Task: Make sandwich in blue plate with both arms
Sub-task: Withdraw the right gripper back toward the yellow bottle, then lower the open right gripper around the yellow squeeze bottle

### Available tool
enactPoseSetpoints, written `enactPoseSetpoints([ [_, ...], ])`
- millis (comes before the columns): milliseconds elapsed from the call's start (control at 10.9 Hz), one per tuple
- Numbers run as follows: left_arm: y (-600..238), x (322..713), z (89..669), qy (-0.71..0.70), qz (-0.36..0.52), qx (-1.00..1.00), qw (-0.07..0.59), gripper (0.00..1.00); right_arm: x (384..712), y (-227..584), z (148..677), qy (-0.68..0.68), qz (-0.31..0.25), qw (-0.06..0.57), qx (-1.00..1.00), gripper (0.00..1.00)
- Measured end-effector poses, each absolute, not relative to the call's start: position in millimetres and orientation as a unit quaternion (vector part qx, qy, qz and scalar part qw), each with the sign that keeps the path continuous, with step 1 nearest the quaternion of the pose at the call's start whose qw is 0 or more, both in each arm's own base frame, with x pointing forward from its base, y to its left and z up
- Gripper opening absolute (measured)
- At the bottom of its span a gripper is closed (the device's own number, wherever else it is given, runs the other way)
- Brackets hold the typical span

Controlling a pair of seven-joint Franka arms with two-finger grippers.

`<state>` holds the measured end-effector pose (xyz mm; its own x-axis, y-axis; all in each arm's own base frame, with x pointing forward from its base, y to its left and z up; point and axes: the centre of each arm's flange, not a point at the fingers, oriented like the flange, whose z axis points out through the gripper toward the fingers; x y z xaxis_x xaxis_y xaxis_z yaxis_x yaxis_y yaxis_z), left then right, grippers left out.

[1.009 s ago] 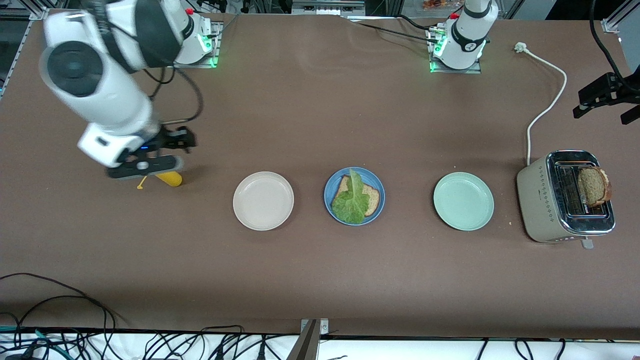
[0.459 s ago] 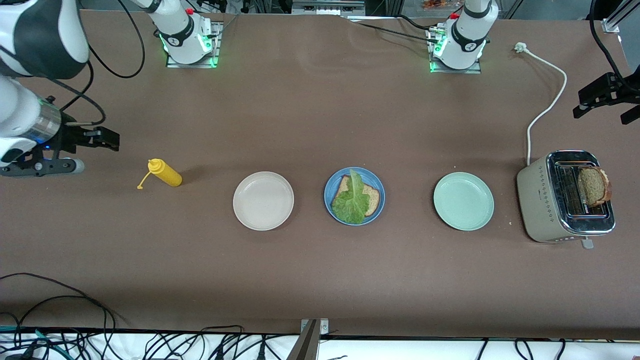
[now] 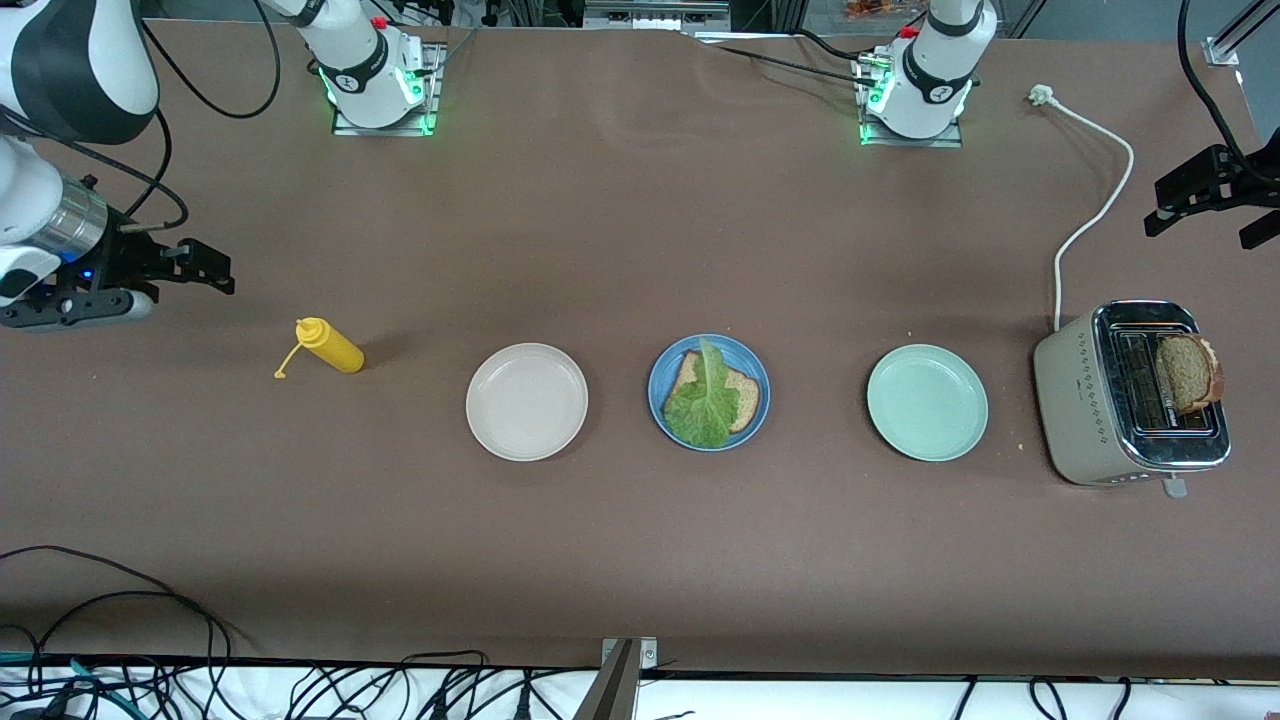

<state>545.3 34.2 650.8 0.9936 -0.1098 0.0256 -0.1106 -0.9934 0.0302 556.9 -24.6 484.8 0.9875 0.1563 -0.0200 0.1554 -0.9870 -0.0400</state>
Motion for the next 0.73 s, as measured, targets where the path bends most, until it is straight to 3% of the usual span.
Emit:
enactPoseSetpoints([
  [183, 33.4, 545.4, 650.8, -0.056, 0.012, 0.998, 0.016, 1.00, 536.8, -54.7, 461.8, -0.124, -0.020, 0.058, -0.990, 1.00],
  [734, 33.2, 545.4, 650.9, -0.056, 0.012, 0.998, 0.016, 1.00, 485.4, -83.1, 377.4, -0.230, -0.141, 0.085, -0.959, 1.00],
])
